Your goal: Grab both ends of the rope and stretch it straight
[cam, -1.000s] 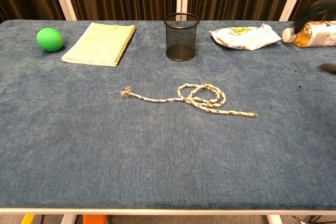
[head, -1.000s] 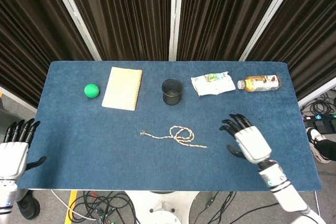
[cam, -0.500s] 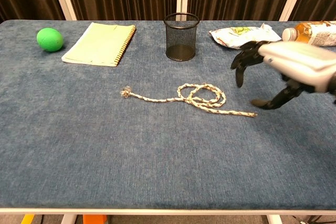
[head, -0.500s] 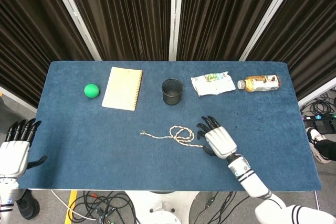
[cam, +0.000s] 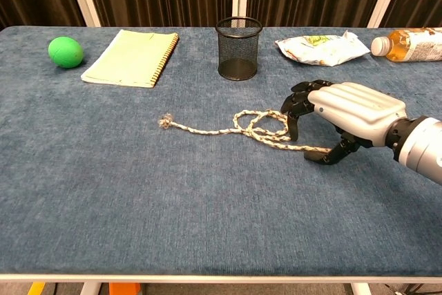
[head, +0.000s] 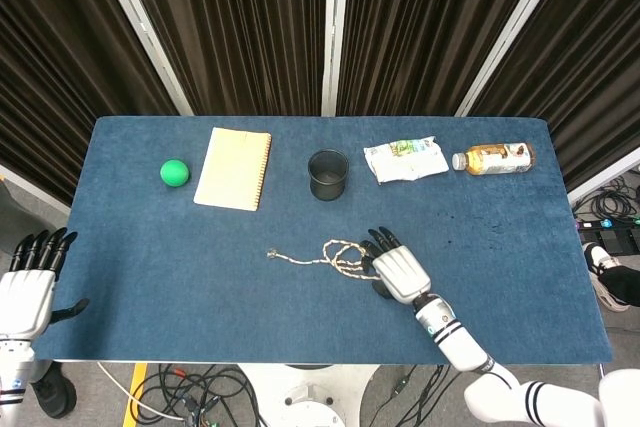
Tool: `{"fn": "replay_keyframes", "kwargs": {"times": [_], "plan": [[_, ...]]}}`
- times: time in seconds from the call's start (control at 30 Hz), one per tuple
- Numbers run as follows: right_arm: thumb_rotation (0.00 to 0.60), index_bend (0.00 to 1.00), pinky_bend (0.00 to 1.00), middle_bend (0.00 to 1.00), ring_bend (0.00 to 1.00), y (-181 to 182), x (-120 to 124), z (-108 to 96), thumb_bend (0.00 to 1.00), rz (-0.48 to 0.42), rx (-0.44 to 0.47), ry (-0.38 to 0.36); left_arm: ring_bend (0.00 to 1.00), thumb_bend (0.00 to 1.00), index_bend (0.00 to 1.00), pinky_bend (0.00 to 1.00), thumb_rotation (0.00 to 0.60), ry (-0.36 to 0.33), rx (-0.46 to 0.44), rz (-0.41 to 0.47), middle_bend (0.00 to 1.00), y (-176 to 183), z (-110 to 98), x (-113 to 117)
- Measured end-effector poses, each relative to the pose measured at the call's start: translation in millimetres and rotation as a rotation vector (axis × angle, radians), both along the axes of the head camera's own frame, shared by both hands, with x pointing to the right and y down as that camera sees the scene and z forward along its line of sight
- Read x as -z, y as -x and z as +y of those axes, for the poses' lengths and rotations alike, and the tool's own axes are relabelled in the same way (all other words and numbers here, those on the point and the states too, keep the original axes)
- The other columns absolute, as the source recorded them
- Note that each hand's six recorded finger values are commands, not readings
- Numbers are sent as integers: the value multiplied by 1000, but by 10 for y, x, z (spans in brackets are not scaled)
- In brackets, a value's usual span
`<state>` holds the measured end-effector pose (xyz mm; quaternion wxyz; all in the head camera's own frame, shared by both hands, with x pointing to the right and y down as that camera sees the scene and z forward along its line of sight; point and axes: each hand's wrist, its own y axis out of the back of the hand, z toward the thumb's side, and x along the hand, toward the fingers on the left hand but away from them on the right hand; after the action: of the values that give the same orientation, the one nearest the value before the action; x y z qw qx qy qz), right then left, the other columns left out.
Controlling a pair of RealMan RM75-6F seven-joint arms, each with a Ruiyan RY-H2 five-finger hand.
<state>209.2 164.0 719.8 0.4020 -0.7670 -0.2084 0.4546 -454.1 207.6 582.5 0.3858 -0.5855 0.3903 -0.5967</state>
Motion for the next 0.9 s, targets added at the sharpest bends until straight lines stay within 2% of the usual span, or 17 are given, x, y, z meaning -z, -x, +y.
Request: {"fn": "replay_keyframes", "kwargs": {"times": [0.3,0.53,0.73,0.9], "plan": [[600,482,0,177,0,11,-55,26,347,17,10,8,0,0,89,0,600,1,1,3,45,10,8,-7],[600,526,0,177,0,-3,-72,40,410,24,5,8,0,0,89,0,600,-3,-7,7,46,8,-3,-4],[600,555,0,182,0,-23,-26,45,445,21,-1,-11,0,0,89,0,600,-7,-32,7,45,-20,-50,-2],[600,578,0,189,0,-109,93,-15,447,24,-9,-51,0,0,89,0,600,-10,-92,26,45,-138,-170,-9]]}}
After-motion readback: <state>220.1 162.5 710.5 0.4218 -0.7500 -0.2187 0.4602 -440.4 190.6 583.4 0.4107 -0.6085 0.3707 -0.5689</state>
